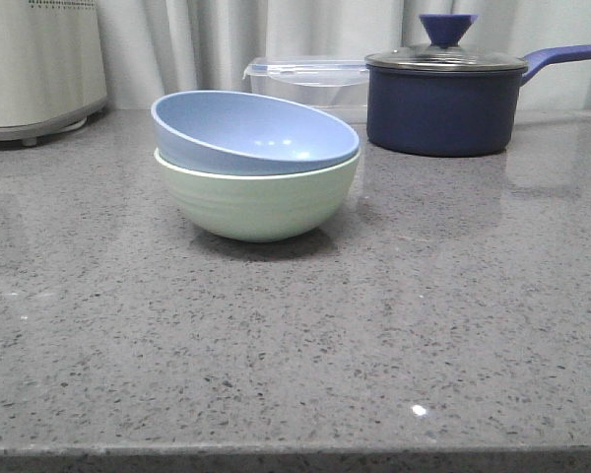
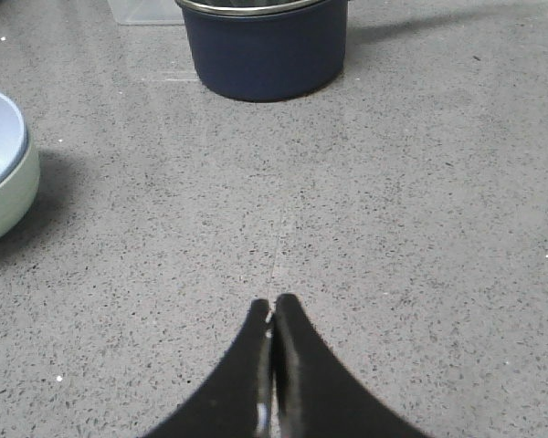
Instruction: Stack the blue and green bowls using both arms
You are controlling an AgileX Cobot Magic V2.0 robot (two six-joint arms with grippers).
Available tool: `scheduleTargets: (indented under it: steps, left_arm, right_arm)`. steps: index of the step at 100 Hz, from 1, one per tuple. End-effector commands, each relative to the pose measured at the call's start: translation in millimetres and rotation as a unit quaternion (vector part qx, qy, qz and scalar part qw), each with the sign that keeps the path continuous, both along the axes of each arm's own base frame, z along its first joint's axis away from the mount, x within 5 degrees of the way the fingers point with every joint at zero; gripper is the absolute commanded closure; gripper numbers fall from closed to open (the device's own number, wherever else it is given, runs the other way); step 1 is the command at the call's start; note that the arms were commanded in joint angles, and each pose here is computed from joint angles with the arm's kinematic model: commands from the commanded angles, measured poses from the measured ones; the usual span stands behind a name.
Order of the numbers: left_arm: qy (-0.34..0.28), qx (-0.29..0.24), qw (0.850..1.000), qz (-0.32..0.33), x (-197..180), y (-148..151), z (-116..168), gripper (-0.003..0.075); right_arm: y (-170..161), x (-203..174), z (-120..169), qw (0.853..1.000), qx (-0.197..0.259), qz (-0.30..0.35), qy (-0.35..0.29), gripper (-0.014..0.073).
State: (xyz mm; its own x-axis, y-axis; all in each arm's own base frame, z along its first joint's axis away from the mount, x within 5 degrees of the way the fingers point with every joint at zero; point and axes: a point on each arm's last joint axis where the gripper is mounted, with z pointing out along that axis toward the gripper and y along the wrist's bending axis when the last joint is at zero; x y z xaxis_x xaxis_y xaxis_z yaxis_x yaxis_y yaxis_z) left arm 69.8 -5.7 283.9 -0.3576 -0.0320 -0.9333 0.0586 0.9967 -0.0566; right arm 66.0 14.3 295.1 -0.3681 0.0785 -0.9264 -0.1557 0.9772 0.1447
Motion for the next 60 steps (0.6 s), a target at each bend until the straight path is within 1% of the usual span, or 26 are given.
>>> scheduleTargets:
  steps: [1, 17, 31, 43, 60]
  left_arm:
    - [-0.056, -0.009, 0.998, 0.007, 2.4, 0.6, 9.2, 0.0741]
    - [-0.104, -0.013, 0.994, 0.009, -1.6, 1.2, -10.9, 0.0741]
    - [-0.124, -0.014, 0.992, 0.009, -7.0, 1.6, -34.8, 0.0741]
    - [-0.126, -0.014, 0.992, 0.009, -10.1, 1.8, -57.2, 0.0741]
    - [-0.173, -0.017, 0.985, 0.010, -13.8, 2.2, -73.7, 0.0741]
  right_arm:
    - [-0.5, 2.1, 14.1, 0.999, -0.001, -0.003, -0.048, 0.0676]
    - [-0.6, 2.0, 14.2, 0.999, -0.001, -0.003, -0.048, 0.0676]
    - [-0.6, 2.0, 14.2, 0.999, -0.001, -0.003, -0.048, 0.0676]
    - [-0.6, 2.0, 14.2, 0.999, -0.001, -0.003, -0.048, 0.0676]
    - [-0.6, 2.0, 14.2, 0.999, -0.001, -0.003, -0.048, 0.0676]
